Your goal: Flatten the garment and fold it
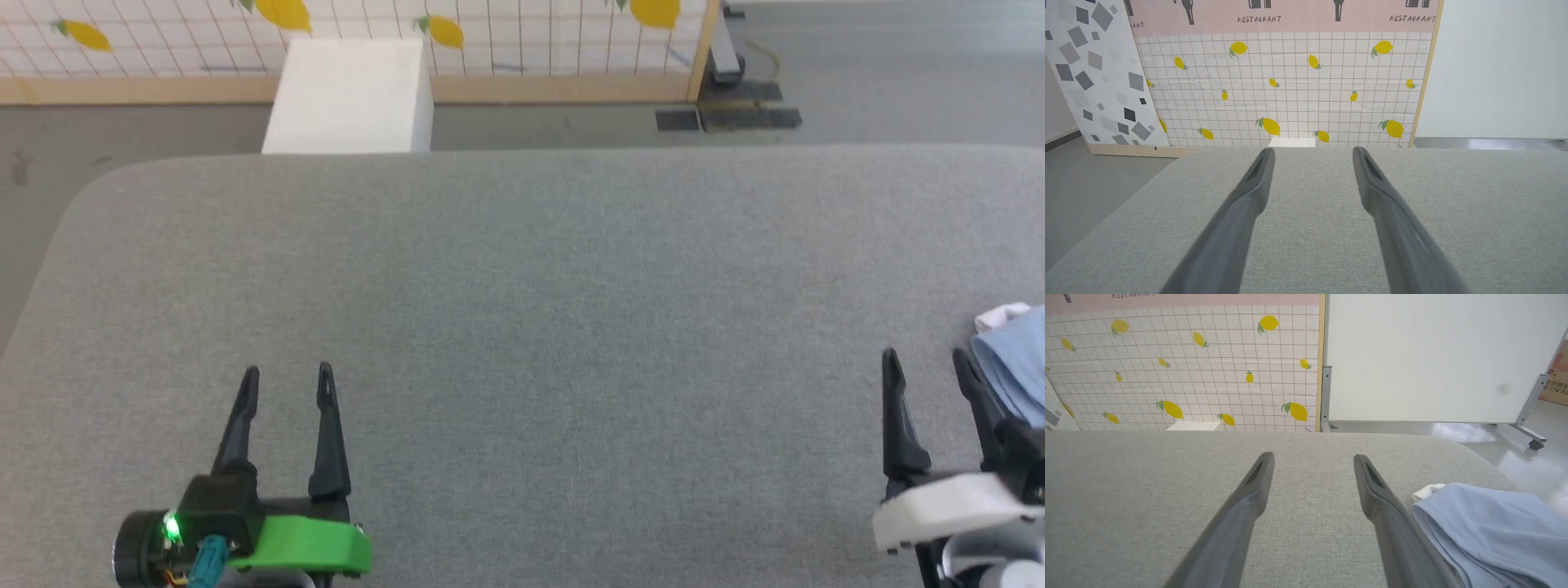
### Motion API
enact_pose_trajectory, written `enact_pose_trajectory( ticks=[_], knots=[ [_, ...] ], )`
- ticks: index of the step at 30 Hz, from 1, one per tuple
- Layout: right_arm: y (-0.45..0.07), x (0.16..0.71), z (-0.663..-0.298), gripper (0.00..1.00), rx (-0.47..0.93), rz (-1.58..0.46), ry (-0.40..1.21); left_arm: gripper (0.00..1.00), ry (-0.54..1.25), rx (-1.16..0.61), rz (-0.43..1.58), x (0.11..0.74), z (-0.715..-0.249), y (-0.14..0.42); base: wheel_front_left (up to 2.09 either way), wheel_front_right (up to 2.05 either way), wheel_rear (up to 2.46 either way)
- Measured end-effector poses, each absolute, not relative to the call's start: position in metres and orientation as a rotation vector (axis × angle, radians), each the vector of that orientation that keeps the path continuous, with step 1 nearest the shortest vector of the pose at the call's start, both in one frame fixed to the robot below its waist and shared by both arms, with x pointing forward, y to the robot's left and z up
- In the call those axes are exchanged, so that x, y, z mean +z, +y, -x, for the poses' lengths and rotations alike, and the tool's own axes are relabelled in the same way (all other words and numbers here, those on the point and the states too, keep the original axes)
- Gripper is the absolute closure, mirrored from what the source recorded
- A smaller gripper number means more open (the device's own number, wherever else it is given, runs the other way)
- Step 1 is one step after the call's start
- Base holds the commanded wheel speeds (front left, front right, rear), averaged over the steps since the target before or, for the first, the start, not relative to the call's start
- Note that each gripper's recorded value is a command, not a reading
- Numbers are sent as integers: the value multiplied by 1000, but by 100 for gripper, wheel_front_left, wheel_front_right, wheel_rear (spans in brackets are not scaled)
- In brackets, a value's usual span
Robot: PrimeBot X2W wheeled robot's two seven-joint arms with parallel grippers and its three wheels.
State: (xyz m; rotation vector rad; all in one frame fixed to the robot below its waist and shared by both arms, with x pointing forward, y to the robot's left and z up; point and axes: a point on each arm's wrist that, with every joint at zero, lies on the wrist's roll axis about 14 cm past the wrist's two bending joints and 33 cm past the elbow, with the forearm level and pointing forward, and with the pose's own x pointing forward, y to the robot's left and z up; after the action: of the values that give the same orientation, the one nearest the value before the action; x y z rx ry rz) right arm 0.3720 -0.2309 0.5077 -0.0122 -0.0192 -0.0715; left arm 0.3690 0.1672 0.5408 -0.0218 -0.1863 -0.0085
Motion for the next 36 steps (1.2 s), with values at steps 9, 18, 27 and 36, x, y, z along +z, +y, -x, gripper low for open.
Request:
enact_pose_trajectory(
  ticks=[9,18,27,36],
  knots=[
    [-222,513,-356,0,-47,53,-75,0,-185,-37,59,541,-355,157,0,0,0],
    [-223,511,-348,0,-51,46,-79,0,-200,-81,73,546,-356,143,0,0,0],
    [-224,513,-348,100,-55,39,-91,100,-219,-78,69,552,-357,143,0,0,0],
    [-221,513,-349,100,-47,38,-82,100,-207,-74,67,550,-357,145,0,0,0]
  ],
)
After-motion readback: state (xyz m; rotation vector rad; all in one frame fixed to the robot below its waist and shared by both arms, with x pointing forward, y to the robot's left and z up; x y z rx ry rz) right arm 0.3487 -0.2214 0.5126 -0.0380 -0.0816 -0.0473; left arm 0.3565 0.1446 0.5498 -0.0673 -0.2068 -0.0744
